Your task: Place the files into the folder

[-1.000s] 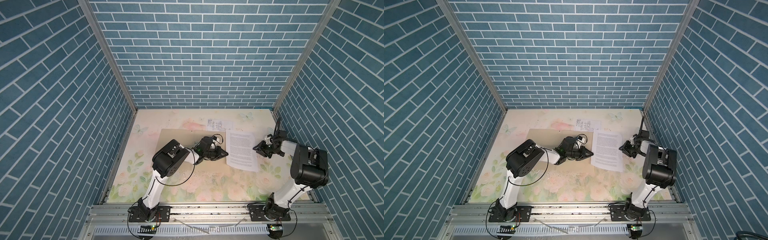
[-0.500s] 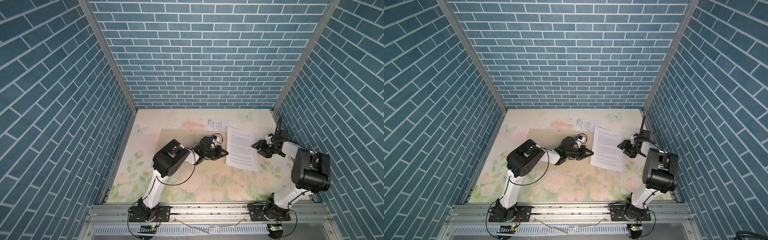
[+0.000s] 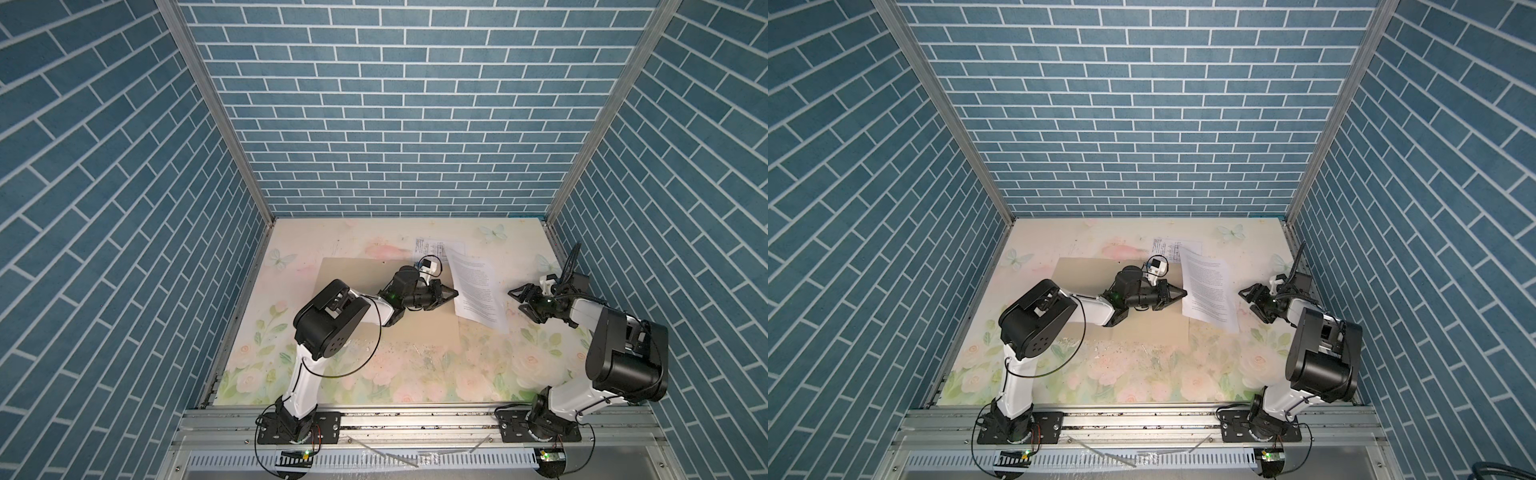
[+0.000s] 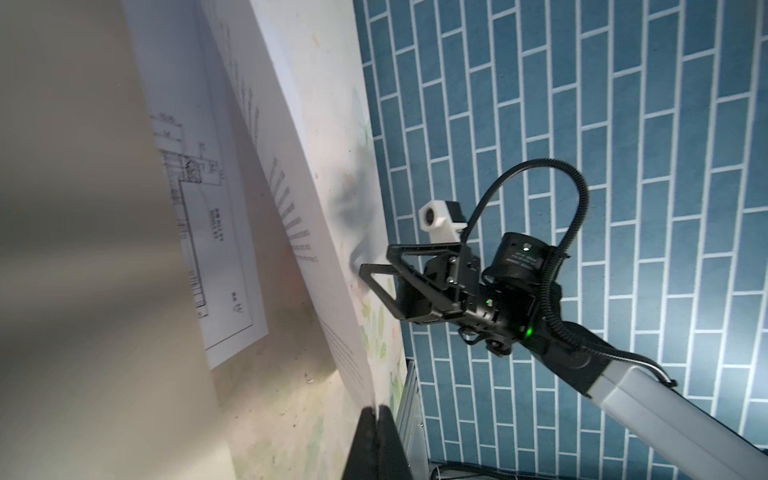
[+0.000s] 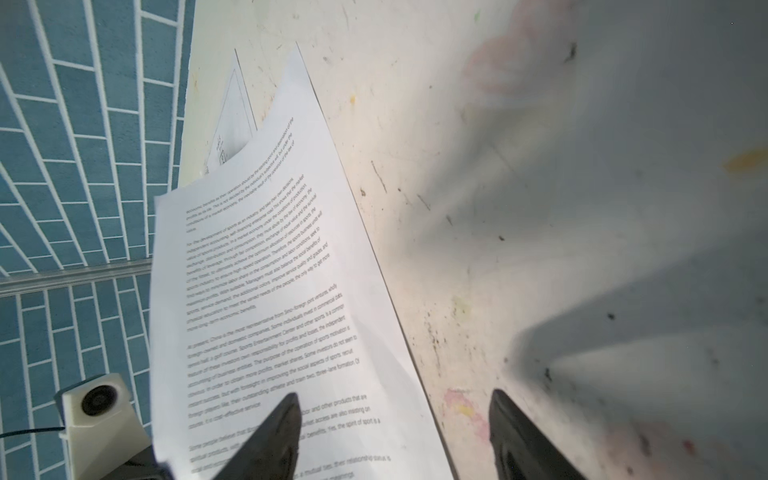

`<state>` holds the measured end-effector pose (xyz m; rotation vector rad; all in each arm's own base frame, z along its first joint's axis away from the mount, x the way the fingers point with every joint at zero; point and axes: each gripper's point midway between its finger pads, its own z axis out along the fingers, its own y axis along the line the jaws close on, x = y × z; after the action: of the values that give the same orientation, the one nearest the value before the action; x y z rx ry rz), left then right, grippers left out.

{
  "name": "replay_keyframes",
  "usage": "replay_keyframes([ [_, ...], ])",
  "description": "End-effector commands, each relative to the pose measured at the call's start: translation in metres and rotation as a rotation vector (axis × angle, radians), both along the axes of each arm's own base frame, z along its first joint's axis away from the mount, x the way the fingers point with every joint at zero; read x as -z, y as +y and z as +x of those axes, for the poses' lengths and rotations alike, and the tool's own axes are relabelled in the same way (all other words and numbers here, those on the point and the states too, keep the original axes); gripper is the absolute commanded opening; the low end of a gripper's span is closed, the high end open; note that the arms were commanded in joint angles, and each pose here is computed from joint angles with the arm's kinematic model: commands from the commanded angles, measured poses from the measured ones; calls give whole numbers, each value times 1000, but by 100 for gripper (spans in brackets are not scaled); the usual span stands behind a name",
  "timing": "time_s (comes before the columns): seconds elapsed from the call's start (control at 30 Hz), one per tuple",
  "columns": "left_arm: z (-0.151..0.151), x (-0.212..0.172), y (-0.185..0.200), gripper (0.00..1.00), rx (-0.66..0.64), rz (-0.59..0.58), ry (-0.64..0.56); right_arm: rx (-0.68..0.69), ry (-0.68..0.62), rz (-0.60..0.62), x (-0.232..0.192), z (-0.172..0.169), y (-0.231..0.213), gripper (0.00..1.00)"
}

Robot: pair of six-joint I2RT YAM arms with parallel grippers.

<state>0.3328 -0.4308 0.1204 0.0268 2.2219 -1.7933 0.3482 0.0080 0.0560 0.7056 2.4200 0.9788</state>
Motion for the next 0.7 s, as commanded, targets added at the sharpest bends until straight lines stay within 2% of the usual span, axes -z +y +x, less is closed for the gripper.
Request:
replay_keyframes([
  [0.0,7,-24,4,0,-29,-49,-38,21,-8,66,2,-1,5,71],
  [0.4,17,-68,6,0,-63,-134,-78,82,42,174,6,-15,15,72],
  [0.67,22,-81,11,0,-106,-176,-73,134,32,310,10,-20,26,74],
])
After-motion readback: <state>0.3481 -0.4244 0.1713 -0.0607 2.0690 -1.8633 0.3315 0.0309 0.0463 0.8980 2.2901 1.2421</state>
